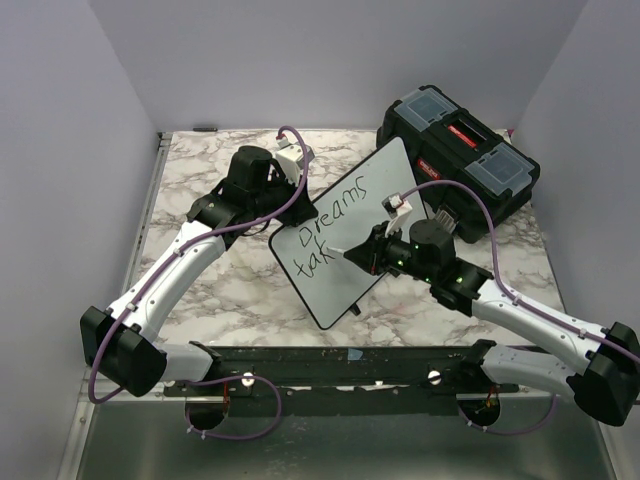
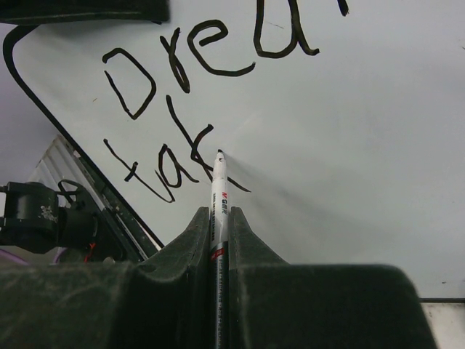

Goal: Write a sentence on the whiteboard

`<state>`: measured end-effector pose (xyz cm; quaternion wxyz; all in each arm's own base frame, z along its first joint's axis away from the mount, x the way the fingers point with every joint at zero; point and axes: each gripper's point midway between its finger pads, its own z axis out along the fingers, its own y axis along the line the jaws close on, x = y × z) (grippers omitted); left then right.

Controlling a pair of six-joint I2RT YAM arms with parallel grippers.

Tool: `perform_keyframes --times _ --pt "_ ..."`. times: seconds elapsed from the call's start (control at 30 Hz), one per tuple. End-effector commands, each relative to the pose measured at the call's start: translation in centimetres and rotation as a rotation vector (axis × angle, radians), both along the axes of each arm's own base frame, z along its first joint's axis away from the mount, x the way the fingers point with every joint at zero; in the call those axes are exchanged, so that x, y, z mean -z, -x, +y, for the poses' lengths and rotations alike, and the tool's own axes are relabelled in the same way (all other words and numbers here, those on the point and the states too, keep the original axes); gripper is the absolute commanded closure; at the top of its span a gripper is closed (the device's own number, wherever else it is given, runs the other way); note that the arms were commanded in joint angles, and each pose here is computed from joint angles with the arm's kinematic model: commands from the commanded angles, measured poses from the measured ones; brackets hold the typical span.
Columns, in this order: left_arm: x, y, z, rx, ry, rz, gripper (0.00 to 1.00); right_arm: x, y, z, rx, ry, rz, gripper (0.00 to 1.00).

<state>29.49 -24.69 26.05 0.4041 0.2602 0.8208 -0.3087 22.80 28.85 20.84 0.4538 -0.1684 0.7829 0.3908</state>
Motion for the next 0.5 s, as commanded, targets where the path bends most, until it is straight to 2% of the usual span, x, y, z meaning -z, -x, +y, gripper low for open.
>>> perform_keyframes --times 0.0,0.47 --pt "6.3 2.8 1.5 0.034 -0.186 0.163 1.00 -0.9 -0.8 0.2 0.012 -0.011 -0.029 0.99" --pt "6.2 2.8 1.4 0.036 -0.185 0.163 1.00 0.6 -2.1 -1.9 0.151 0.062 -0.009 0.99"
